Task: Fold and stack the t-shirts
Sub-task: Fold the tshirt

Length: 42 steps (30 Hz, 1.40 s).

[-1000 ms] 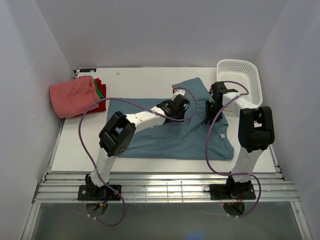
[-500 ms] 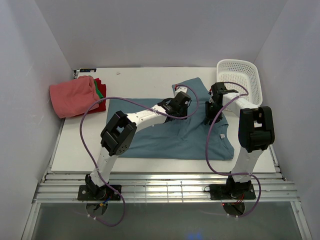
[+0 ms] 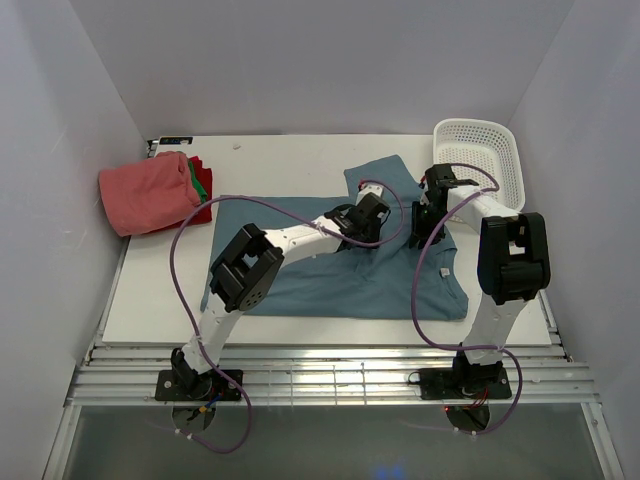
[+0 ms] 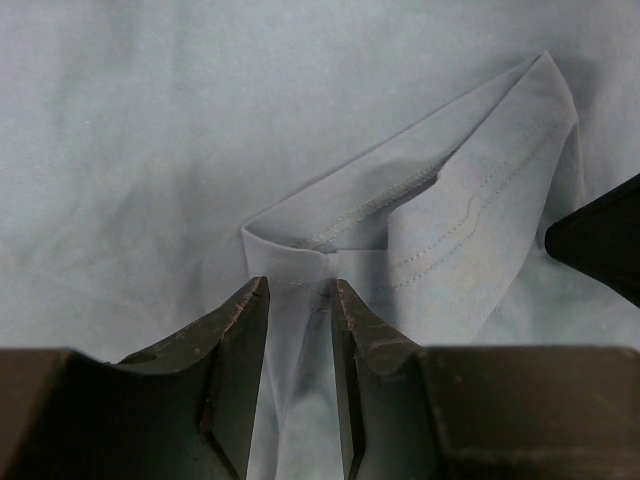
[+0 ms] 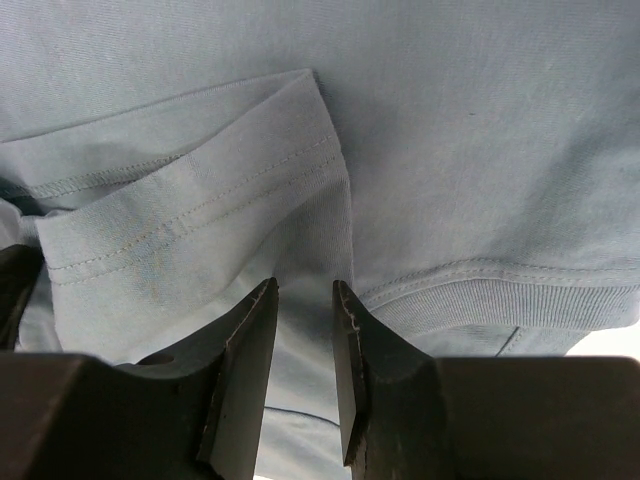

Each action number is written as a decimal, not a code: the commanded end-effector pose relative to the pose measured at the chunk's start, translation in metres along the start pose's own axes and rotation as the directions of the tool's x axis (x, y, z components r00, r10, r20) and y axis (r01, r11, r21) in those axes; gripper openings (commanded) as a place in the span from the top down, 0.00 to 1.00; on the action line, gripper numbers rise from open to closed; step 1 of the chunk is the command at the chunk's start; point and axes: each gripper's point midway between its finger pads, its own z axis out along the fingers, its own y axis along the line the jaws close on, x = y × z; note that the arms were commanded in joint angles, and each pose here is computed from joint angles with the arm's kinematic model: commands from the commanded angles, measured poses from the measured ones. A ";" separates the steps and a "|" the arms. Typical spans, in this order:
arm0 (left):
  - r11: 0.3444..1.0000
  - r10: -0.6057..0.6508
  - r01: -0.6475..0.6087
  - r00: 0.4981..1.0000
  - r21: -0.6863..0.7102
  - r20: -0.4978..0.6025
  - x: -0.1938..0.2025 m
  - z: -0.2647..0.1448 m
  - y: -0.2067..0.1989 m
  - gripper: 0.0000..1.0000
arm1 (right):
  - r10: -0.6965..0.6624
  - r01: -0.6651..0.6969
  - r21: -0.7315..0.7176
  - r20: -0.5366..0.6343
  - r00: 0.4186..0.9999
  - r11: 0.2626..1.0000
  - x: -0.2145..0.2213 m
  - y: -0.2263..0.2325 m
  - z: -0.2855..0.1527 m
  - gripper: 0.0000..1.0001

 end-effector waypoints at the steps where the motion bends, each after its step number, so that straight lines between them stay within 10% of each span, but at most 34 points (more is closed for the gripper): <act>1: 1.000 0.009 -0.010 0.999 0.028 0.034 -0.015 -0.005 -0.012 0.58 | 0.005 -0.005 -0.018 -0.003 1.000 1.000 0.002 0.000 0.004 0.65; 13: 0.999 0.040 -0.040 0.999 0.012 0.012 -0.004 0.005 -0.015 0.60 | 0.009 -0.009 -0.026 -0.007 1.000 1.000 0.002 -0.002 0.007 0.65; 20: 0.998 0.044 -0.042 0.998 -0.048 0.040 -0.012 0.003 -0.005 0.87 | 0.017 -0.018 -0.018 -0.020 1.000 1.000 0.008 -0.006 0.010 0.65; 42: 0.988 -0.012 0.023 0.997 -0.151 0.077 -0.032 -0.015 0.046 0.87 | 0.046 -0.046 0.003 -0.063 0.997 0.999 0.024 -0.014 0.014 0.65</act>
